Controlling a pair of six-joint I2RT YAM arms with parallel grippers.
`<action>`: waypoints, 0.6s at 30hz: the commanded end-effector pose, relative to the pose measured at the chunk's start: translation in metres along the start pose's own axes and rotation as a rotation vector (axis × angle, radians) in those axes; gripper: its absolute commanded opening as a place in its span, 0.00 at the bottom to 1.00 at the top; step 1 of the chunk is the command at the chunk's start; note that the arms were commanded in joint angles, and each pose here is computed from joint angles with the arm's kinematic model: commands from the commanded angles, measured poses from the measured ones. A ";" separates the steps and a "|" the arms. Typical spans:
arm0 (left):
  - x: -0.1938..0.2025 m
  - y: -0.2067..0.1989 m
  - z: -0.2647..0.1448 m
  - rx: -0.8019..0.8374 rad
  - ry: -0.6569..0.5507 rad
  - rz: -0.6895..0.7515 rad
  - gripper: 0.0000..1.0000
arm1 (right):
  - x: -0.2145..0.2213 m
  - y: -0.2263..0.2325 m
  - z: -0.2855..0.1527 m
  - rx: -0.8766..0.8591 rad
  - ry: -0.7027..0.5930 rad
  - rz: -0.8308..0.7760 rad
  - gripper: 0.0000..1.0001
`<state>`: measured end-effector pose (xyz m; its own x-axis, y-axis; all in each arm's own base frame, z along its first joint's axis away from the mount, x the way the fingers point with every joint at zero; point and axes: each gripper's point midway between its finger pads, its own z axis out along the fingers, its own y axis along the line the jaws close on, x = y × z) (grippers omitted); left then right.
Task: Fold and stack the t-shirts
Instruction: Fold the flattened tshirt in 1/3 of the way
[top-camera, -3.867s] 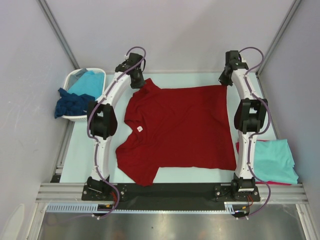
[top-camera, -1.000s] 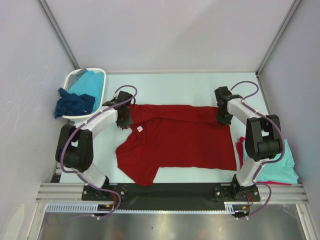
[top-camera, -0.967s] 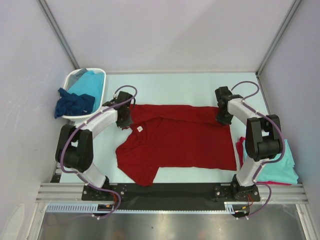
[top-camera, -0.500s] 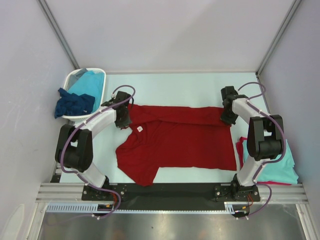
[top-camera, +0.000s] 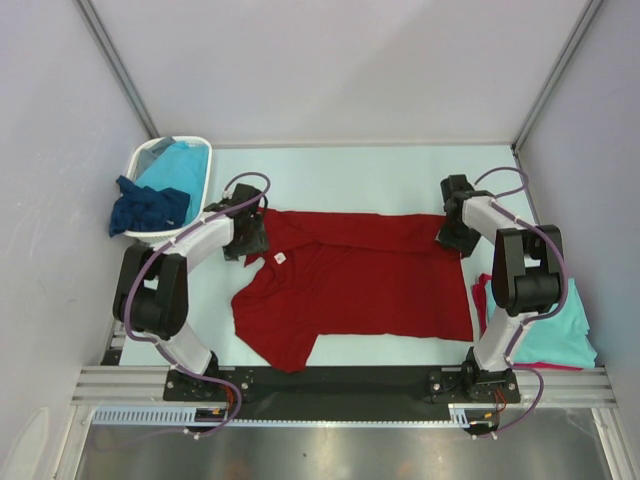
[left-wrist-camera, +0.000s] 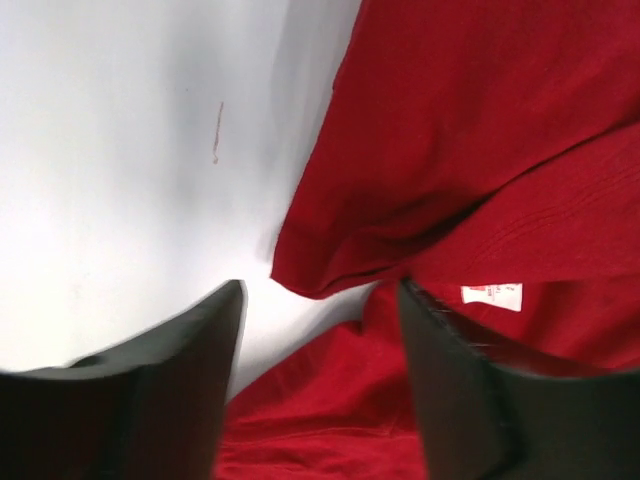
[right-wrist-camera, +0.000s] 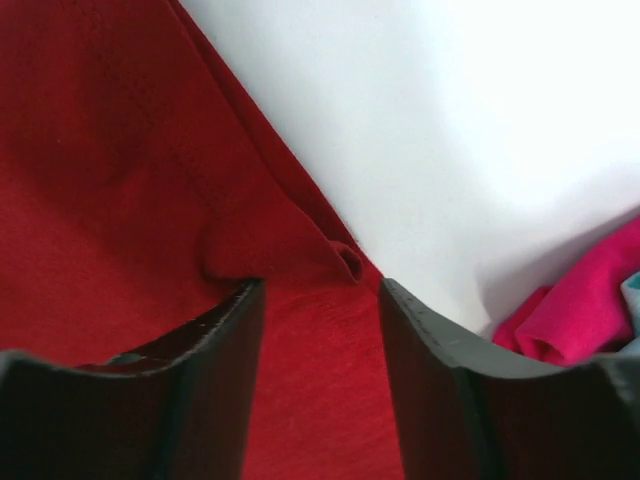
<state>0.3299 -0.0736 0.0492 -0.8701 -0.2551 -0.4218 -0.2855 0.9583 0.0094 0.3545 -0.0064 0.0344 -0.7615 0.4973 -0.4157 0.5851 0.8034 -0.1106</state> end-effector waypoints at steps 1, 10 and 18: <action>-0.023 0.000 -0.011 -0.002 -0.071 -0.041 0.75 | -0.023 0.009 -0.012 -0.034 -0.070 0.027 0.59; -0.068 -0.042 -0.050 0.119 -0.182 -0.034 0.70 | -0.066 0.074 -0.082 -0.230 -0.260 -0.025 0.45; -0.083 -0.100 -0.034 0.215 -0.124 0.020 0.64 | -0.058 0.112 -0.051 -0.240 -0.158 -0.071 0.00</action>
<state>0.4067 -0.1289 0.1262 -0.7798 -0.2466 -0.5754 -0.2061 0.9690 -0.1360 0.4396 0.0686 0.1160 -0.7004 0.3871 -0.5997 0.4256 0.9010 0.0845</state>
